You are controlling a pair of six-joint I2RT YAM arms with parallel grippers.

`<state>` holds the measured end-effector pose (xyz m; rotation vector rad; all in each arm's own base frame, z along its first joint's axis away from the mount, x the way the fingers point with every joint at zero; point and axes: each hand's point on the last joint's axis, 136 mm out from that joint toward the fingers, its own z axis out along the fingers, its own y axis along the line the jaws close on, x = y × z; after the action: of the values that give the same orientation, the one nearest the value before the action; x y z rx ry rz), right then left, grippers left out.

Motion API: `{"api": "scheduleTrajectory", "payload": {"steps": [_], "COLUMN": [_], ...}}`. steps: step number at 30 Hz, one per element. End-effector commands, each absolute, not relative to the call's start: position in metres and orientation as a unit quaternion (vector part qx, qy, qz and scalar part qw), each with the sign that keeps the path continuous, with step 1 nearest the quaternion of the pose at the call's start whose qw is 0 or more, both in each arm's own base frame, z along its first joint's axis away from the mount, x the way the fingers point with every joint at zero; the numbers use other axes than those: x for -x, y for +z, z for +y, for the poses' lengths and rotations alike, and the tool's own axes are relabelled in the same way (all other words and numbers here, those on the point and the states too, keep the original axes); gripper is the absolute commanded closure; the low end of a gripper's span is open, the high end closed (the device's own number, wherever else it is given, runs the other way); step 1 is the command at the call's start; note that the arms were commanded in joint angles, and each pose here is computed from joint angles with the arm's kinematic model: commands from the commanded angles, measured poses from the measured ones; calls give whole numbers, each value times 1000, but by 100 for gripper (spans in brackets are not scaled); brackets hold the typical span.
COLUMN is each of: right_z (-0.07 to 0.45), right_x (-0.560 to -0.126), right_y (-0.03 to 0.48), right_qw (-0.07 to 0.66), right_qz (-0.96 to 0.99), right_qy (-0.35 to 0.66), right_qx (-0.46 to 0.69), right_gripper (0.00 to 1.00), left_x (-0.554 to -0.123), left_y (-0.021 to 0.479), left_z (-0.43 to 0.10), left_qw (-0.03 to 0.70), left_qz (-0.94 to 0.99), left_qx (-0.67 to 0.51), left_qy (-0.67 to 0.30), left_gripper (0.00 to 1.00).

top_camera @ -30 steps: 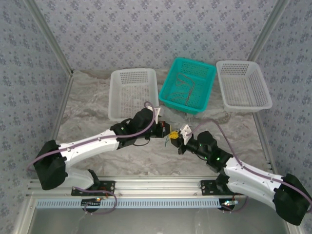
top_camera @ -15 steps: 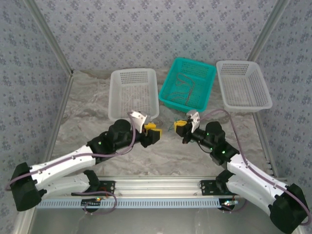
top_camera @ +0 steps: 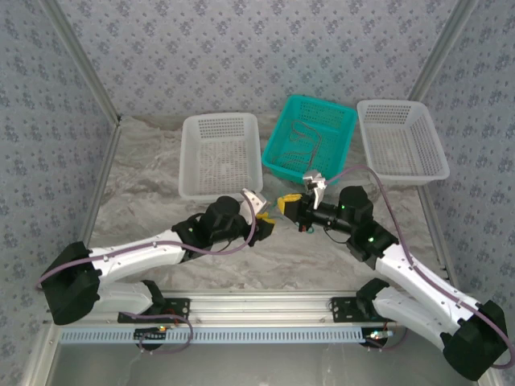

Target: Untangle the cables

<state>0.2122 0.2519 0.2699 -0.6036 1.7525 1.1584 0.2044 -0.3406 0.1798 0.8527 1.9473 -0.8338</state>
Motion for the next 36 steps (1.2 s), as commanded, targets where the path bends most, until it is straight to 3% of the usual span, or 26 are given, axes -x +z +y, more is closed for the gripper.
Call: {"api": "scheduleTrajectory", "payload": {"steps": [1,7,17,36], "right_z": [247,184,84,-16], "right_x": [-208,-246,-289,-296], "right_y": [282,278,263,251], "right_qw": [461,514,542,528], "right_qz": [714,757,783,770], "right_qy": [469,385,297,238], "right_qx": [240,117,-76,-269], "right_gripper": [100,100,100,100], "left_x": [-227,-243,-207,-183], "left_y": [215,188,154,137], "left_z": [-342,-279,-204,-117], "left_qw": [471,458,432,452], "left_qz": [762,836,866,873], "left_qx": [-303,-190,-108,-21], "left_qy": [-324,-235,-229,-183], "left_gripper": [100,100,100,100]}}
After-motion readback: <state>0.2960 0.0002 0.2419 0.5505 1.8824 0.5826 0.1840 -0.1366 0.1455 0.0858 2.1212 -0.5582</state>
